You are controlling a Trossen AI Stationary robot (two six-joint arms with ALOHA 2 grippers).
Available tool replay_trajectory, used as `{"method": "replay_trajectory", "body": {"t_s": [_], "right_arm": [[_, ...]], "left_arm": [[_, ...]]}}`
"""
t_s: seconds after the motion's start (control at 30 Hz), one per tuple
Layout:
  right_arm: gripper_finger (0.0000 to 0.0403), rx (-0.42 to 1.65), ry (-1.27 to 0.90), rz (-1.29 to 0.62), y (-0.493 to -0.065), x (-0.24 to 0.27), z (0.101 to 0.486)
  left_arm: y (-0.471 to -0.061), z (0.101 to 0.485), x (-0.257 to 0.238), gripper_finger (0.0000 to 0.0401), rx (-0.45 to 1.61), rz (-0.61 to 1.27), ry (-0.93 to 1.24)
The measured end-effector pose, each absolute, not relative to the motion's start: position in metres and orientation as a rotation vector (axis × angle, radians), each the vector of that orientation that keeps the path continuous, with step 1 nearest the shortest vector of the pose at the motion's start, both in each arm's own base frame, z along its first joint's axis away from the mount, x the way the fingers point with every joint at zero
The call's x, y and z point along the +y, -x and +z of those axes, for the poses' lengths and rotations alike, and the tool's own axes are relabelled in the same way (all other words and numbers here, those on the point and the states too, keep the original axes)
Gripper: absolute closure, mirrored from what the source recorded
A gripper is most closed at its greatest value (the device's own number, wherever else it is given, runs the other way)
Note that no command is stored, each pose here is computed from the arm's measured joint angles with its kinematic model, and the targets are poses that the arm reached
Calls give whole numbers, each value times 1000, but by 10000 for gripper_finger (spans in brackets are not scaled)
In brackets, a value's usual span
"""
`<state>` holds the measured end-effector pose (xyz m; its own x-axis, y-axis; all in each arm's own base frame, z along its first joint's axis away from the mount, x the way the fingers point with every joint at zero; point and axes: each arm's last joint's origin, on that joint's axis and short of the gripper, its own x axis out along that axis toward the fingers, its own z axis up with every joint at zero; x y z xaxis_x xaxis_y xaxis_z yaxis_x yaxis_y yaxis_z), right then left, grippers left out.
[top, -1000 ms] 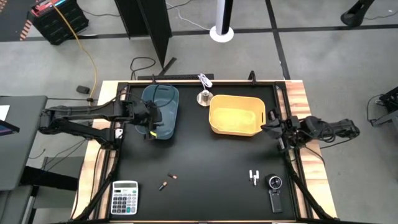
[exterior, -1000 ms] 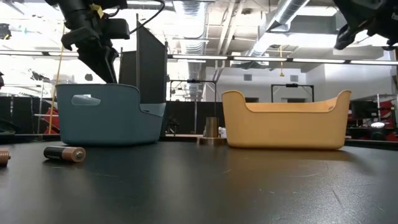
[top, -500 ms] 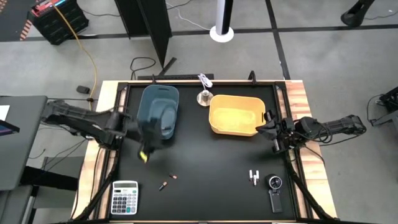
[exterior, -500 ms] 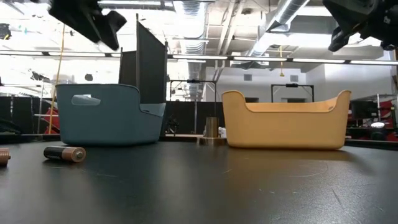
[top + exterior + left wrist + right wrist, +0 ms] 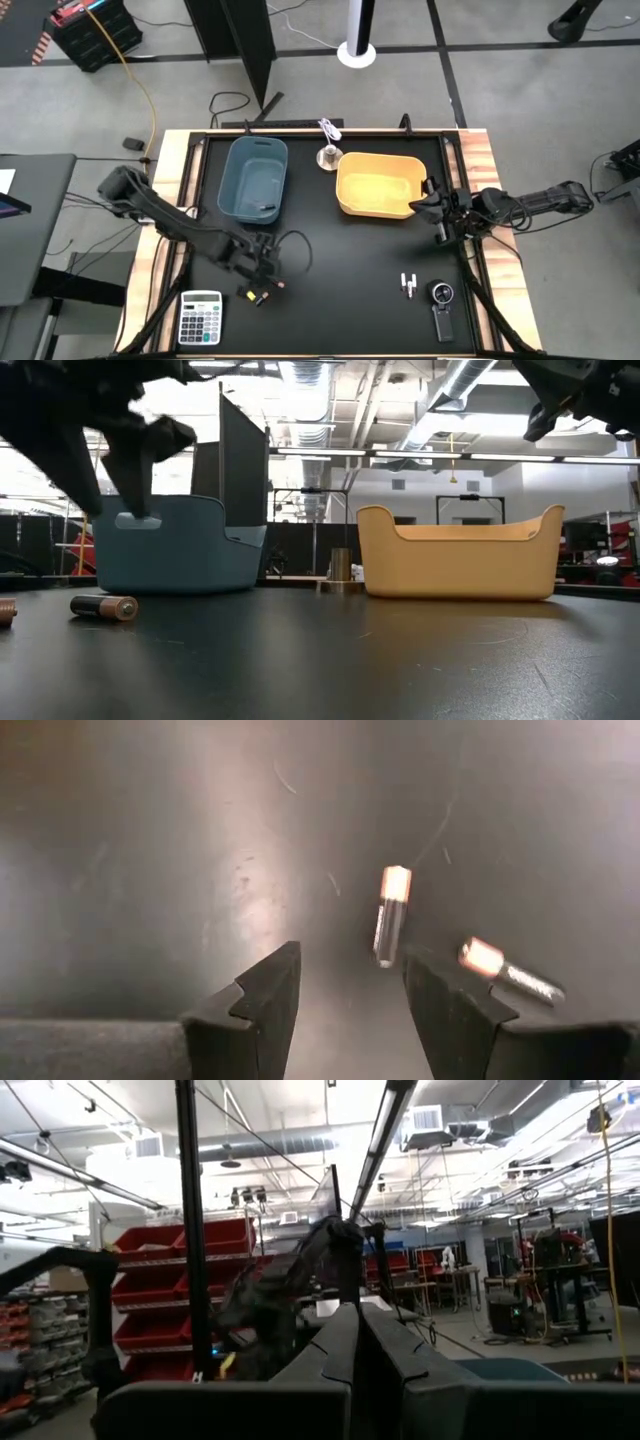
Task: Sort batteries
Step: Put the top black battery into the blue bin
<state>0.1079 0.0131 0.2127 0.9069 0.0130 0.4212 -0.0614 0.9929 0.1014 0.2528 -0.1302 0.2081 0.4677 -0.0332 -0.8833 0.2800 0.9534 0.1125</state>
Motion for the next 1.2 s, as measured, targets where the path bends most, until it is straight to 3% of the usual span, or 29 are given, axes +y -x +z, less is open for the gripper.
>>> {"method": "replay_trajectory", "body": {"t_s": [0.6, 0.73, 0.93, 1.2], "right_arm": [[369, -432, -141, 39, -108, 13, 213], [369, -430, -141, 39, -108, 13, 212], [369, -429, -141, 39, -108, 13, 212], [369, -429, -141, 39, -108, 13, 212]], "left_arm": [[-280, 140, -150, 234, 1191, -239, -264], [-281, 136, -150, 267, 1199, -235, -275], [-281, 135, -150, 360, 1199, -229, -290], [-281, 135, -149, 364, 1194, -217, -307]]}}
